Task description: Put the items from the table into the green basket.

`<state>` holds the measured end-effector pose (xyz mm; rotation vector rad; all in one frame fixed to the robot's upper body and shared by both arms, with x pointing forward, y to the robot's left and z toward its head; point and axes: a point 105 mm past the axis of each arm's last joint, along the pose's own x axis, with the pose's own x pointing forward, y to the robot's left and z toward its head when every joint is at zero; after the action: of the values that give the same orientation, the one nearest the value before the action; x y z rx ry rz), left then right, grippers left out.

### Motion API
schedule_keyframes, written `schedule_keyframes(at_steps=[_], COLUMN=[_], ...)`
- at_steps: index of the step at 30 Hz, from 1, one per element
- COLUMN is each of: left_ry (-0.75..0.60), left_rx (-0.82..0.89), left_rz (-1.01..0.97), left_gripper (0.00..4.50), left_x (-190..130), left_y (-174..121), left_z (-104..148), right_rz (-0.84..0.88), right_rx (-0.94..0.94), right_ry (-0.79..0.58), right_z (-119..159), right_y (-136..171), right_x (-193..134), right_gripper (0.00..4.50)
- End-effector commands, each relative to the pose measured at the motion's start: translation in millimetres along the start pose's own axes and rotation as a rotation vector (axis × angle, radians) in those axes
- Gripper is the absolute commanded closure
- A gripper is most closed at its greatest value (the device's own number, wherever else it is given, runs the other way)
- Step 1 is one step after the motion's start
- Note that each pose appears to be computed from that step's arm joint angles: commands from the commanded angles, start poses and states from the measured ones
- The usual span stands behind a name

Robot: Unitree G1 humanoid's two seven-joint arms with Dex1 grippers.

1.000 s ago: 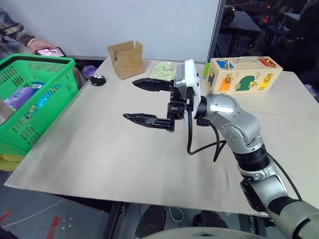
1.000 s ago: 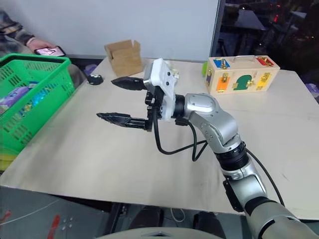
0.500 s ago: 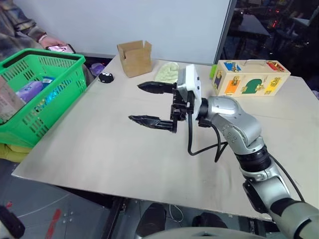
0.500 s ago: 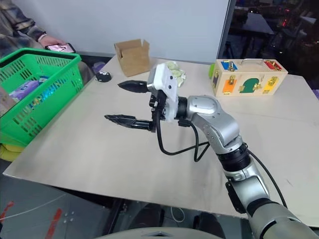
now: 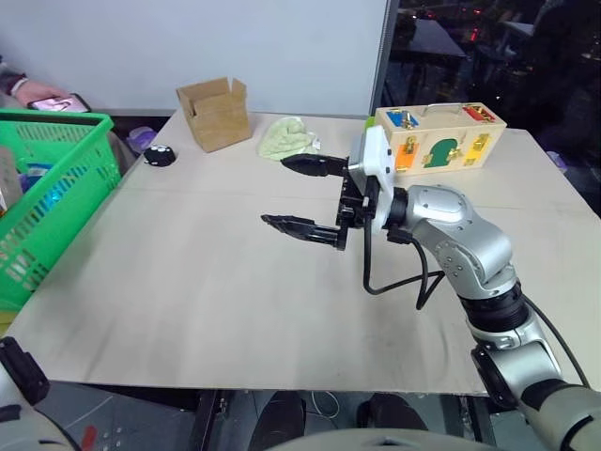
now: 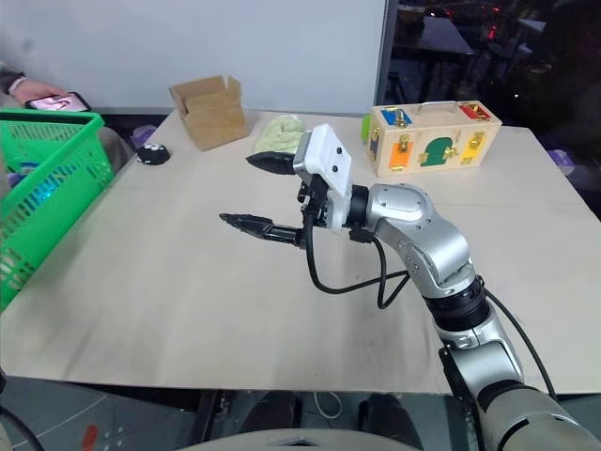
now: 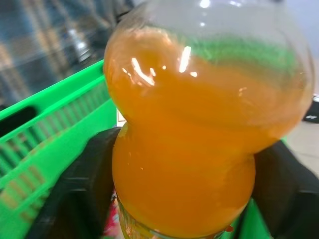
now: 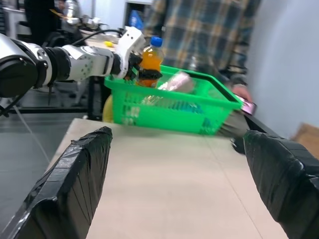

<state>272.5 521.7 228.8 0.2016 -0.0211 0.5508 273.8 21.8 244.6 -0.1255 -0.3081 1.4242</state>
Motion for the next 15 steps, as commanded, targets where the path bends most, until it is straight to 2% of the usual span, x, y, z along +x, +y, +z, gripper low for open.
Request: schedule_keyframes(at_steps=[1, 4, 8, 9, 12, 15], left_ry=[-0.114, -0.174, -0.303, -0.347, -0.43, -0.39], left_rx=[-0.01, -0.053, -0.108, -0.115, -0.183, -0.249], left_rz=[0.027, 0.003, -0.016, -0.05, -0.285, -0.571], left_gripper=[0.09, 0.09, 0.09, 0.09, 0.09, 0.09], left_x=[-6.4, -11.7, -25.3, -30.4, -48.3, -72.6], left_y=[12.6, 10.4, 3.5, -6.3, -68.1, -147.8], left_z=[25.5, 32.9, 54.1, 63.6, 90.1, 94.8], right_rz=[0.011, 0.024, 0.041, 0.042, -0.018, -0.175], right_rx=[-0.036, -0.03, -0.023, -0.024, -0.029, -0.045], right_ry=[-0.052, -0.065, -0.081, -0.079, -0.043, 0.052], right_z=[16.8, 18.6, 20.6, 20.2, 13.6, -4.9], right_y=[2.4, 3.8, 4.4, 3.9, -7.4, -29.1], right_x=[-4.4, -4.0, -1.0, -0.8, -6.4, -31.6], right_gripper=[0.0, 0.0, 0.0, 0.0, 0.0, 0.0])
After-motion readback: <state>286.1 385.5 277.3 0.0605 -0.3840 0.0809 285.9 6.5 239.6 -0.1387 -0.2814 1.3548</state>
